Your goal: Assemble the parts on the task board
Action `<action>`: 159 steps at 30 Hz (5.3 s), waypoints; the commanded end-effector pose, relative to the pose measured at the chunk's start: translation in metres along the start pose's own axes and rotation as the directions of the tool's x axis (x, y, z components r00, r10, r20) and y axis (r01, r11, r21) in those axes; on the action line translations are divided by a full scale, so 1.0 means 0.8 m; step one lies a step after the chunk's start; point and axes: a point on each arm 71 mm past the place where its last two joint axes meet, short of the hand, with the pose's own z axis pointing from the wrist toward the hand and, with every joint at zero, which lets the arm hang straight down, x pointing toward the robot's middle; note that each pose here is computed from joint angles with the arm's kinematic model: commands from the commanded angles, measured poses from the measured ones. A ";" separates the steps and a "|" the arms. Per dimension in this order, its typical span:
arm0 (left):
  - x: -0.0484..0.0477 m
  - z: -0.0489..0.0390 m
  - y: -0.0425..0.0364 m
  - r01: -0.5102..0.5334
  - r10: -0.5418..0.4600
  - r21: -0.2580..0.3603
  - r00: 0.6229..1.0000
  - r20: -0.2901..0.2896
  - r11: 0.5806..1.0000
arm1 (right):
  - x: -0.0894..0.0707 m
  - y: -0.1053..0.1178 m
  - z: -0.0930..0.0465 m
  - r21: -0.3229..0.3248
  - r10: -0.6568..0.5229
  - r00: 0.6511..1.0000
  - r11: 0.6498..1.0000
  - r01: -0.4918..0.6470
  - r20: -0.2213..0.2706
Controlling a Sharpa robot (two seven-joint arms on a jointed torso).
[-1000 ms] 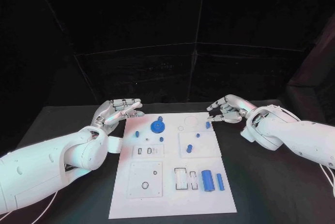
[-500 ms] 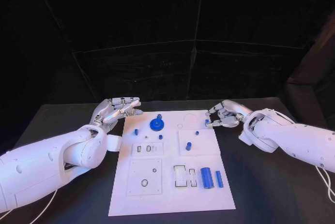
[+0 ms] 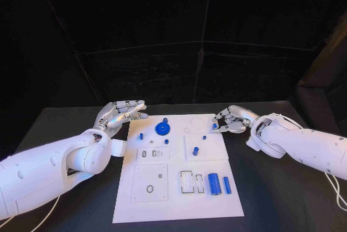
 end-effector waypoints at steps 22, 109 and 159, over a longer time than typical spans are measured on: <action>0.000 0.000 -0.0017 0.002 -0.001 0.010 1.000 -0.010 1.000 | 0.010 -0.003 0.006 0.006 -0.031 0.999 0.999 0.031 -0.023; 0.006 0.001 -0.0031 0.003 -0.003 0.008 1.000 -0.014 1.000 | 0.165 0.242 0.045 -0.202 -0.178 0.970 0.969 0.143 -0.163; 0.003 0.001 -0.0032 0.001 -0.001 0.008 1.000 -0.011 1.000 | 0.170 0.234 0.044 -0.174 -0.246 0.950 0.961 0.214 -0.190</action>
